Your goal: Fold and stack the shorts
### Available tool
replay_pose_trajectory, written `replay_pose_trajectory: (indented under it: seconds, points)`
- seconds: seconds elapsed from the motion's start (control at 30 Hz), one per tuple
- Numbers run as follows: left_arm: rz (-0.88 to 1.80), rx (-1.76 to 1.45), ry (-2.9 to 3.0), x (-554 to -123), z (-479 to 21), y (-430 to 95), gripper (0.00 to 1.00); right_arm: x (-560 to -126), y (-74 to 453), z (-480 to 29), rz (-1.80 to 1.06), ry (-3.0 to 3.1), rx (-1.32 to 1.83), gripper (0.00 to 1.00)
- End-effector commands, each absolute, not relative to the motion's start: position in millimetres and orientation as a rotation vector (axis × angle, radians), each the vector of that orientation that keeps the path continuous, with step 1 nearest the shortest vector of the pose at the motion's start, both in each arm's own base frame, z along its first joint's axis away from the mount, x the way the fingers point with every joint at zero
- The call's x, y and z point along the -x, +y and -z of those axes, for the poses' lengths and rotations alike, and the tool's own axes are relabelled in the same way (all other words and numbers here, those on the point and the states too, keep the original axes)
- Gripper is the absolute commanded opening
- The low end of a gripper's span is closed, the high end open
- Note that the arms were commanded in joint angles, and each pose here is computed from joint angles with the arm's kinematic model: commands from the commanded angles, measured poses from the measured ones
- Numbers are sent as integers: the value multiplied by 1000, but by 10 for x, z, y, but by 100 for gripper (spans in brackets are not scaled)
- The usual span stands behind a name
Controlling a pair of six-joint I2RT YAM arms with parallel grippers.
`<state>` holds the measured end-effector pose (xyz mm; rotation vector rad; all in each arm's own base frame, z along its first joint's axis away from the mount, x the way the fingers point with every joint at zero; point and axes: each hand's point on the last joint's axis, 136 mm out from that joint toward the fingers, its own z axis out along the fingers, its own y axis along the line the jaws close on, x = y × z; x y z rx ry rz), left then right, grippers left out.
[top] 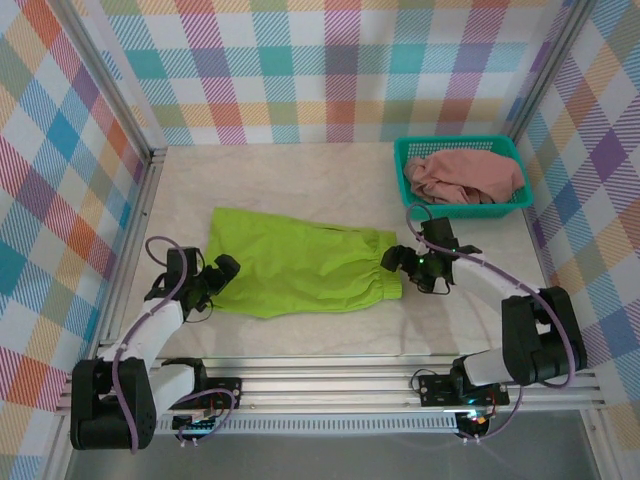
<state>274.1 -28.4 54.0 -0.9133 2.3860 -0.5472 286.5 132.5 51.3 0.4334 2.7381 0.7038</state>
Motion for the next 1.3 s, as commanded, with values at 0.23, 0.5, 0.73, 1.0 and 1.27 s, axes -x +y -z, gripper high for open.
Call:
replay_pose_trajectory:
  seconds: [0.23,0.5,0.73,1.0,1.27]
  points:
    - [505,878,2432,-2733,-316,-293,100,-2912,1569,-454,-798,2746,-370,84]
    - [503,883,2442,-2705,-257,-302,100,-2945,1638,-368,-771,2775,-370,80]
    - [499,887,2438,-2684,-239,-297,100,-2985,1718,-386,-711,2787,-296,67]
    - [500,882,2434,-2679,-269,-296,100,-3004,1699,-244,-583,2882,-255,37]
    - [485,824,2372,-2749,-703,-260,100,-3071,1710,-309,-494,2899,-147,5]
